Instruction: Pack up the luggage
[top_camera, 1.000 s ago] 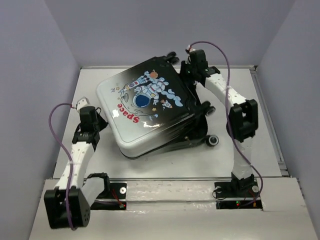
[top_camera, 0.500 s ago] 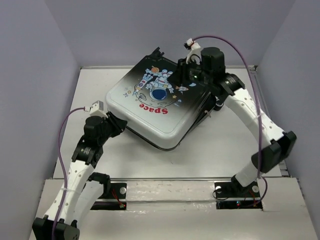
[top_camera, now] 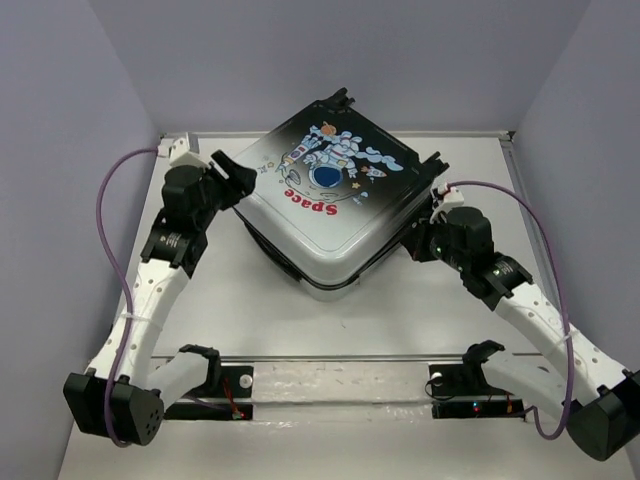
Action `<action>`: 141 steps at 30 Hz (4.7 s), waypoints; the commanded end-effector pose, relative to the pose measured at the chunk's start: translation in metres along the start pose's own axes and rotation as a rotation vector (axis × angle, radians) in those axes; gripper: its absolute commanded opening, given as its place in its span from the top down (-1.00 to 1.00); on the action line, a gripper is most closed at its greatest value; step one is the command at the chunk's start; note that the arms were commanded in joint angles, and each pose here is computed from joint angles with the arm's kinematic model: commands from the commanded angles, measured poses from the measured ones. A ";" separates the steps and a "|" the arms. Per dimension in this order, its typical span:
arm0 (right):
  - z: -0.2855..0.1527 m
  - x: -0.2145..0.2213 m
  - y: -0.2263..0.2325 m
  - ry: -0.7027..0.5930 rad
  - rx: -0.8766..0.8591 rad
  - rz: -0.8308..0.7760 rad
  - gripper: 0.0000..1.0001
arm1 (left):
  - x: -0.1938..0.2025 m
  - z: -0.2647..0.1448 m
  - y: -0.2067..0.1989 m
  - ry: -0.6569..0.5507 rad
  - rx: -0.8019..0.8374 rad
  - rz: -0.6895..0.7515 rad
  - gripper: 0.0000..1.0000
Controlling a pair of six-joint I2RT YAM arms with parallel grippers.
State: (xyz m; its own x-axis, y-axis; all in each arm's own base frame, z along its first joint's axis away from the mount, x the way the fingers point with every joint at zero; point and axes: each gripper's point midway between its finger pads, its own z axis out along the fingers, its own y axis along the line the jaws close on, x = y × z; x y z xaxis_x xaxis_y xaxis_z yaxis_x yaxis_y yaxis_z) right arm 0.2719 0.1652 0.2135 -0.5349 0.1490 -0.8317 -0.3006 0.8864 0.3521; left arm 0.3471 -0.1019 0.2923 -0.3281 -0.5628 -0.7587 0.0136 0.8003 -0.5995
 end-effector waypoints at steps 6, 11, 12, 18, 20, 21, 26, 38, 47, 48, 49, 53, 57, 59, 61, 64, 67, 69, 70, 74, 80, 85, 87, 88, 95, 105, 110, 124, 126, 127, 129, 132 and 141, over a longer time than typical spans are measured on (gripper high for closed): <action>0.008 0.001 -0.054 -0.095 0.232 0.141 0.86 | -0.111 0.044 0.018 -0.157 -0.087 0.021 -0.50; 0.030 0.004 -0.061 -0.078 0.216 0.173 0.86 | -0.105 0.114 0.046 0.000 -0.065 -0.024 -0.48; 0.034 0.004 -0.063 -0.077 0.214 0.189 0.86 | -0.102 0.123 0.052 0.028 -0.057 -0.045 -0.48; 0.069 0.015 -0.064 -0.023 0.175 0.232 0.86 | -0.070 0.153 0.119 0.117 -0.139 -0.145 -0.46; 0.076 0.011 -0.062 -0.031 0.159 0.234 0.86 | -0.058 0.161 0.133 0.139 -0.153 -0.182 -0.46; 0.083 0.007 -0.056 -0.033 0.123 0.237 0.86 | -0.052 0.165 0.138 0.150 -0.155 -0.187 -0.45; 0.097 -0.014 -0.041 -0.075 0.044 0.228 0.86 | -0.001 0.191 0.154 0.306 -0.116 -0.225 -0.41; 0.156 -0.065 0.015 -0.082 -0.320 0.064 0.86 | 0.065 0.129 0.180 0.296 -0.210 -0.292 -0.39; 0.134 -0.064 0.001 -0.048 -0.309 0.033 0.45 | 0.057 0.083 0.176 0.180 -0.226 -0.296 -0.39; 0.130 -0.043 -0.005 0.007 -0.289 0.044 0.37 | 0.052 0.078 0.177 0.181 -0.241 -0.297 -0.40; 0.118 -0.042 -0.004 -0.002 -0.279 0.035 0.26 | 0.034 0.073 0.177 0.143 -0.243 -0.289 -0.41; 0.088 -0.001 -0.026 0.040 -0.172 0.034 0.24 | -0.042 0.049 0.177 -0.017 -0.319 -0.201 -0.51; 0.060 0.032 -0.013 0.076 -0.258 0.073 0.79 | -0.066 0.026 0.158 -0.077 -0.284 -0.204 -0.59; 0.049 0.043 0.001 0.083 -0.338 0.074 0.86 | -0.047 0.021 0.148 -0.045 -0.226 -0.222 -0.37; 0.037 0.057 0.017 0.092 -0.414 0.048 0.86 | -0.006 0.011 0.143 0.026 -0.196 -0.201 0.26; 0.029 0.066 0.027 0.078 -0.454 -0.004 0.75 | 0.062 -0.007 0.133 0.148 -0.136 -0.170 0.80; 0.027 0.071 0.034 0.057 -0.483 -0.041 0.41 | 0.119 -0.029 0.107 0.268 -0.023 -0.176 0.88; 0.030 0.075 0.037 0.054 -0.480 -0.065 0.22 | 0.148 -0.037 0.087 0.322 0.012 -0.199 0.88; 0.037 0.078 0.036 0.049 -0.476 -0.086 0.17 | 0.156 -0.041 0.074 0.335 0.046 -0.200 0.88; 0.053 0.087 0.041 0.039 -0.486 -0.151 0.10 | 0.208 -0.057 0.020 0.462 0.162 -0.168 0.88; 0.061 0.079 0.041 -0.081 -0.494 -0.206 -0.05 | 0.205 -0.046 -0.012 0.472 0.247 -0.127 0.79; 0.070 0.064 0.034 -0.179 -0.443 -0.242 -0.05 | 0.197 -0.031 -0.017 0.435 0.235 -0.097 0.77; 0.073 0.064 0.037 -0.181 -0.464 -0.248 -0.02 | 0.193 -0.028 -0.018 0.418 0.229 -0.092 0.77; 0.076 0.062 0.039 -0.189 -0.479 -0.253 0.01 | 0.190 -0.027 -0.018 0.405 0.230 -0.090 0.76; 0.084 0.054 0.048 -0.243 -0.530 -0.278 0.09 | 0.191 -0.028 -0.022 0.410 0.251 -0.095 0.75; 0.078 0.038 0.058 -0.359 -0.582 -0.246 0.60 | 0.193 -0.032 -0.027 0.421 0.286 -0.106 0.76; 0.060 0.037 0.065 -0.399 -0.634 -0.195 0.86 | 0.190 -0.031 -0.033 0.412 0.302 -0.108 0.76; 0.010 0.148 0.101 -0.012 -0.561 -0.155 0.86 | 0.175 -0.011 -0.072 0.364 0.379 -0.165 0.78; 0.003 0.161 0.116 0.033 -0.580 -0.172 0.86 | 0.174 -0.009 -0.079 0.364 0.395 -0.170 0.78; 0.003 0.164 0.121 0.037 -0.558 -0.179 0.86 | 0.173 -0.008 -0.082 0.362 0.400 -0.170 0.78; -0.003 0.169 0.155 0.053 -0.579 -0.197 0.86 | 0.174 -0.006 -0.088 0.357 0.403 -0.169 0.78; 0.001 0.186 0.180 0.084 -0.579 -0.213 0.86 | 0.176 -0.006 -0.092 0.357 0.404 -0.169 0.78; 0.071 0.125 0.201 -0.166 -0.251 0.036 0.86 | 0.185 -0.013 -0.079 0.383 0.353 -0.084 0.75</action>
State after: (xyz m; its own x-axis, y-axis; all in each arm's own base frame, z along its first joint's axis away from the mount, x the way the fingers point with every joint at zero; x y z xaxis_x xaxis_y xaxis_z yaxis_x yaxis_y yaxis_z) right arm 0.2085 0.3593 0.1194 -0.4058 0.0839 -0.9101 -0.5261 0.7929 0.3076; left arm 0.2610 -0.2359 0.1297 -0.7391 -0.4480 -0.5030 0.0619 0.6984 -0.7130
